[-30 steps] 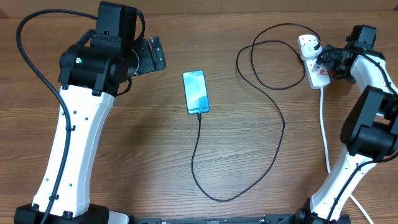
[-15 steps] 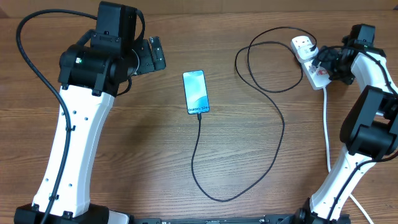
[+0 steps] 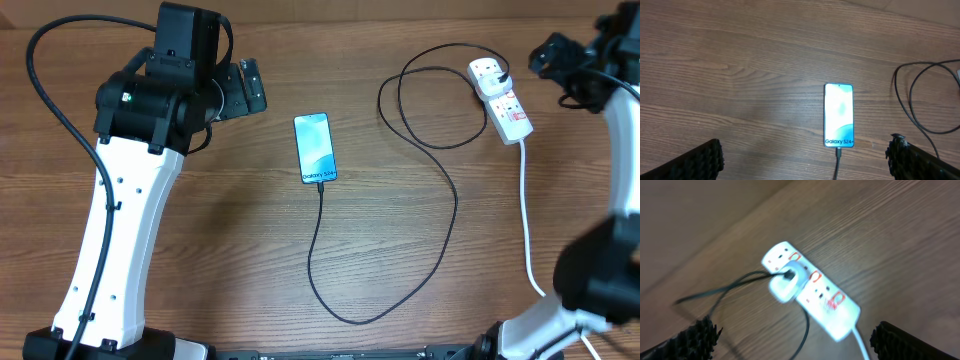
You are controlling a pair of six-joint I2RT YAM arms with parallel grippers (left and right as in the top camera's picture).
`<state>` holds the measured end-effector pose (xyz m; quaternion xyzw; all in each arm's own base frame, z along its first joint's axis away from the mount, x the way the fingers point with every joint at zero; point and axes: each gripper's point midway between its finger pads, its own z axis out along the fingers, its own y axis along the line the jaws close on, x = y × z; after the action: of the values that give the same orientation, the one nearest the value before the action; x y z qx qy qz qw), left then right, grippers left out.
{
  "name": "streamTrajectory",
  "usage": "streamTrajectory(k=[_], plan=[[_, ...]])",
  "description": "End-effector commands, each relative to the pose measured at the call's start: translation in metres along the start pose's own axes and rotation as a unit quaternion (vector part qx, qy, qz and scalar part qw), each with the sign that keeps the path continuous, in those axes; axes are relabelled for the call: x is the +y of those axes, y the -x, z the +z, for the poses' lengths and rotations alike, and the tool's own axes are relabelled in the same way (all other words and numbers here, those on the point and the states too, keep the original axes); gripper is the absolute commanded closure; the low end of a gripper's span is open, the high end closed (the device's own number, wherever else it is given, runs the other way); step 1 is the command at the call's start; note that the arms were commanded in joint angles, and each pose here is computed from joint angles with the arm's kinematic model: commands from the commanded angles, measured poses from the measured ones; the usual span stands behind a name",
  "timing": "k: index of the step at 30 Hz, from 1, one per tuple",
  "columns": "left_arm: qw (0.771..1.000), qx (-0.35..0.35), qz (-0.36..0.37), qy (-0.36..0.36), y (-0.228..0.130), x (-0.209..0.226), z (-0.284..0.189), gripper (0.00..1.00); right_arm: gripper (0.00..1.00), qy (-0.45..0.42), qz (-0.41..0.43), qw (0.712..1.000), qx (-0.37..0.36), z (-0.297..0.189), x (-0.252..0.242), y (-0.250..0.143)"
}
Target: Plug charger to phone and switch on socket
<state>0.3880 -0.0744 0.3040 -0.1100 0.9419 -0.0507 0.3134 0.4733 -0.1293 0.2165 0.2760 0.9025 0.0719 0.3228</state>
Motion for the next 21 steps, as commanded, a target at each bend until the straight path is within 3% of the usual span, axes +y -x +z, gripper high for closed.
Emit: streamTrajectory(k=[1,13,21], plan=[[1.0,-0.002,0.004,0.012,0.001,0.005,0.002,0.0,0.0,0.015,0.012,1.0,-0.017,-0.05,0.012,0.001],[1.0,-0.002,0.004,0.012,0.001,0.005,0.002,0.01,0.0,0.02,0.016,1.0,0.016,-0.169,0.016,-0.062],[1.0,-0.002,0.004,0.012,0.001,0.005,0.002,0.0,0.0,0.021,0.015,0.999,0.024,-0.212,0.011,-0.099]])
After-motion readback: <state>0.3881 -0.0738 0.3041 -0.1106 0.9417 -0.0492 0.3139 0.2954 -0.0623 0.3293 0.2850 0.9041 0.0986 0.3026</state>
